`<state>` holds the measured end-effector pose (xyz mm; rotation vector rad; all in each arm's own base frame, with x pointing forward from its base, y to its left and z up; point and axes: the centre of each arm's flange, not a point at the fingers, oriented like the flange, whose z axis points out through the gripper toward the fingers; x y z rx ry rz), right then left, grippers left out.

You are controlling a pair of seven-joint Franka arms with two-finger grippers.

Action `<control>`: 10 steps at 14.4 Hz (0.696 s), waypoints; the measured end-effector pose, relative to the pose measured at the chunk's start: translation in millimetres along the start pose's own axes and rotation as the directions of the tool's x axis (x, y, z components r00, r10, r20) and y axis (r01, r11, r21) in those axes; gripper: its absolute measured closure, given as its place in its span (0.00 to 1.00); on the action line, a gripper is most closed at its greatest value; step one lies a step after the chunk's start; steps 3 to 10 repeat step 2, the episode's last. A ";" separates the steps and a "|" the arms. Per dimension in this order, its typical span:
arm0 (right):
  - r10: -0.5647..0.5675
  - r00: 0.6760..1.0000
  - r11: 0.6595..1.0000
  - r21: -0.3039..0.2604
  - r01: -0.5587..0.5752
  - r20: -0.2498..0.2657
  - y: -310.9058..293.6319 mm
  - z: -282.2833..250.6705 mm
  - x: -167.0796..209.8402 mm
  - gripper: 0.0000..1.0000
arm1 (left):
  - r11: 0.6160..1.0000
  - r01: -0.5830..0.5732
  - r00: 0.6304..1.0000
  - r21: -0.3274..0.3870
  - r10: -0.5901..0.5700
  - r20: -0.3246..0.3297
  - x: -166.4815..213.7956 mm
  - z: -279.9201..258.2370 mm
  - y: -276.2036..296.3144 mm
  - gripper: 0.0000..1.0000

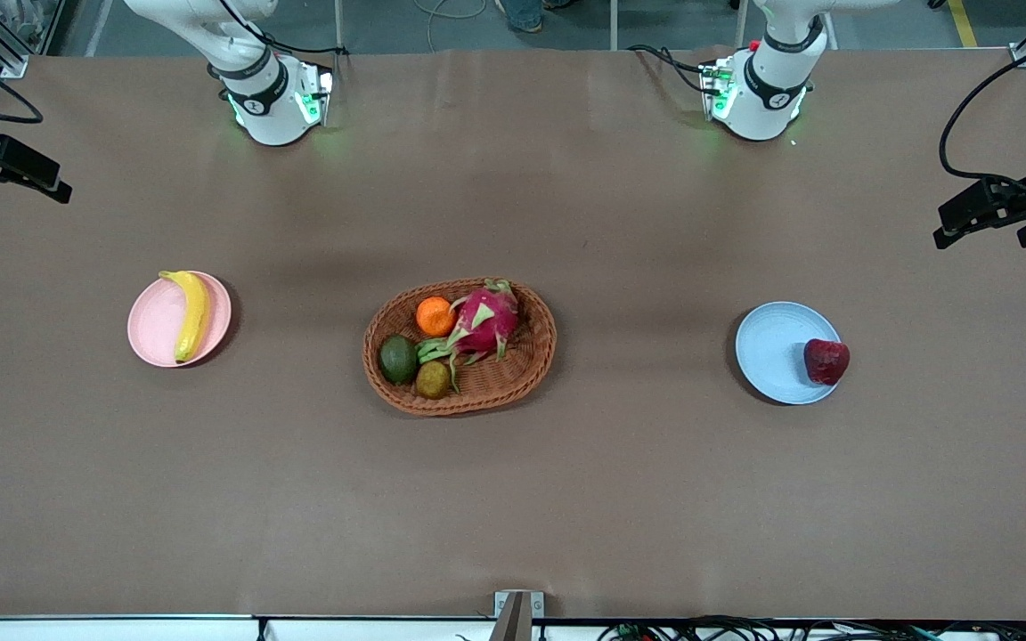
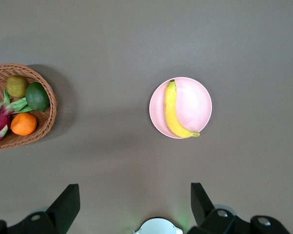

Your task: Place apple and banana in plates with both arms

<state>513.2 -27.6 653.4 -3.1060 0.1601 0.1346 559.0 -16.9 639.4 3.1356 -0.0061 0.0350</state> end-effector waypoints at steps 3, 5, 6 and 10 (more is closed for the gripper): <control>-0.011 1.000 1.000 -0.001 0.011 0.005 0.1 2.5 0.4 0.00 | 1.000 0.000 1.000 0.000 0.000 0.000 0.0 0.0 0.0 0.00; -0.011 1.000 1.000 -0.001 0.011 0.005 0.1 2.5 0.4 0.00 | 1.000 0.000 1.000 0.000 0.000 0.000 0.0 0.0 0.0 0.00; -0.011 1.000 1.000 -0.001 0.011 0.005 0.1 2.5 0.4 0.00 | 1.000 0.000 1.000 0.000 0.000 0.000 0.0 0.0 0.0 0.00; -0.011 1.000 1.000 -0.001 0.011 0.005 0.1 2.5 0.4 0.00 | 1.000 0.000 1.000 0.000 0.000 0.000 0.0 0.0 0.0 0.00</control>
